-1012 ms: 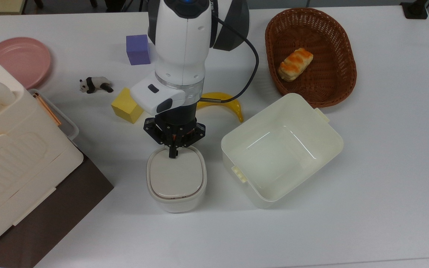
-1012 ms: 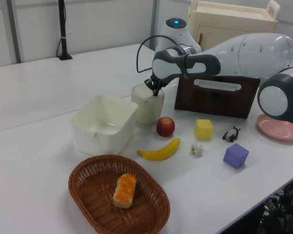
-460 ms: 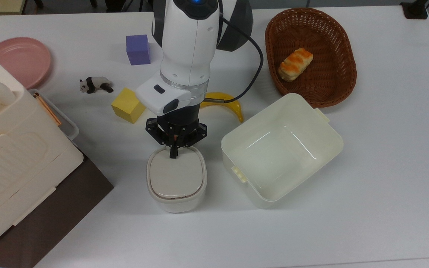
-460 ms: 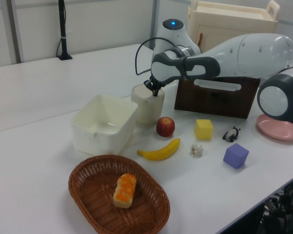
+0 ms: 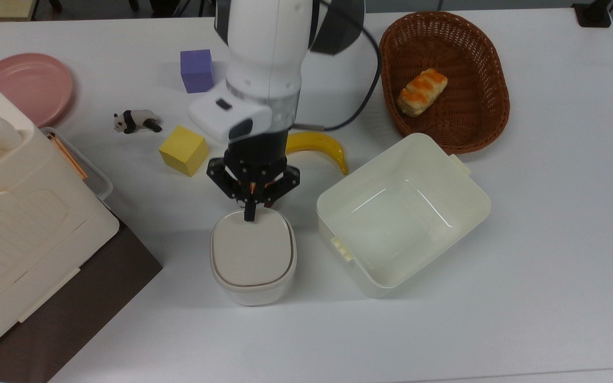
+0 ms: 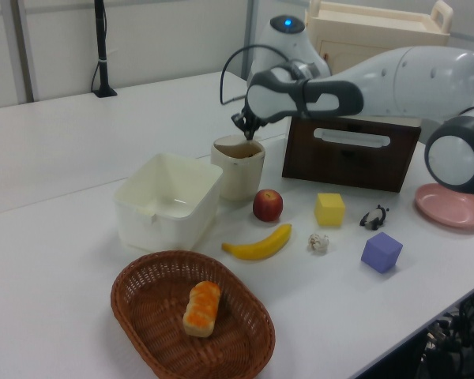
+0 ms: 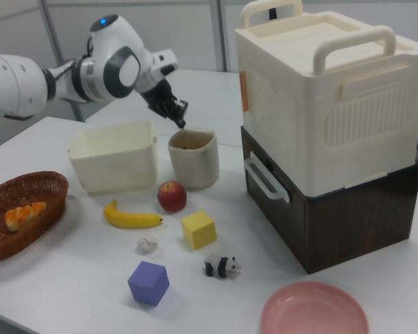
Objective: Open the trash can
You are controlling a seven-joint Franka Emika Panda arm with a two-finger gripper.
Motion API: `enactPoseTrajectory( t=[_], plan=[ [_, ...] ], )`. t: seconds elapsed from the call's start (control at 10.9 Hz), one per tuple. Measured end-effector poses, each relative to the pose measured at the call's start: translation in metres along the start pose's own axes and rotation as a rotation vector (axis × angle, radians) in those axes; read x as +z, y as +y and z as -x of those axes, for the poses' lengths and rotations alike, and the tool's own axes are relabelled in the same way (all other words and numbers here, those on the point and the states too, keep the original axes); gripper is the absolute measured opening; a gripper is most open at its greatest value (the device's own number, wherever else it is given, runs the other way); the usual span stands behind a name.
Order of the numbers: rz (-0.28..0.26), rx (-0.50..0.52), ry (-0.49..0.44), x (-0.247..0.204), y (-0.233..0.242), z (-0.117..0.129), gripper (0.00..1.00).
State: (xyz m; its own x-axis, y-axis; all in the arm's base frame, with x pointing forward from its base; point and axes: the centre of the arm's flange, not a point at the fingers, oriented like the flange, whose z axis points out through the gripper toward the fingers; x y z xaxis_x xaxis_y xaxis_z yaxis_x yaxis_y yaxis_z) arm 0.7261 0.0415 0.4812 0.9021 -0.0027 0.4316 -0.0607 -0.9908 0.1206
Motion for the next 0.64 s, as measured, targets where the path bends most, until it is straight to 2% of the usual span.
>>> enactPoseTrajectory(
  t=[0.18,0.28,0.37,0.64],
  plan=[
    [-0.014,0.017,0.036,-0.038,0.006,-0.007,0.01],
    [-0.010,0.022,0.006,-0.051,0.010,-0.005,0.01],
    [-0.011,0.028,-0.055,-0.064,0.012,0.001,0.06],
    [-0.025,-0.002,-0.234,-0.104,-0.006,0.028,0.50]
  ],
)
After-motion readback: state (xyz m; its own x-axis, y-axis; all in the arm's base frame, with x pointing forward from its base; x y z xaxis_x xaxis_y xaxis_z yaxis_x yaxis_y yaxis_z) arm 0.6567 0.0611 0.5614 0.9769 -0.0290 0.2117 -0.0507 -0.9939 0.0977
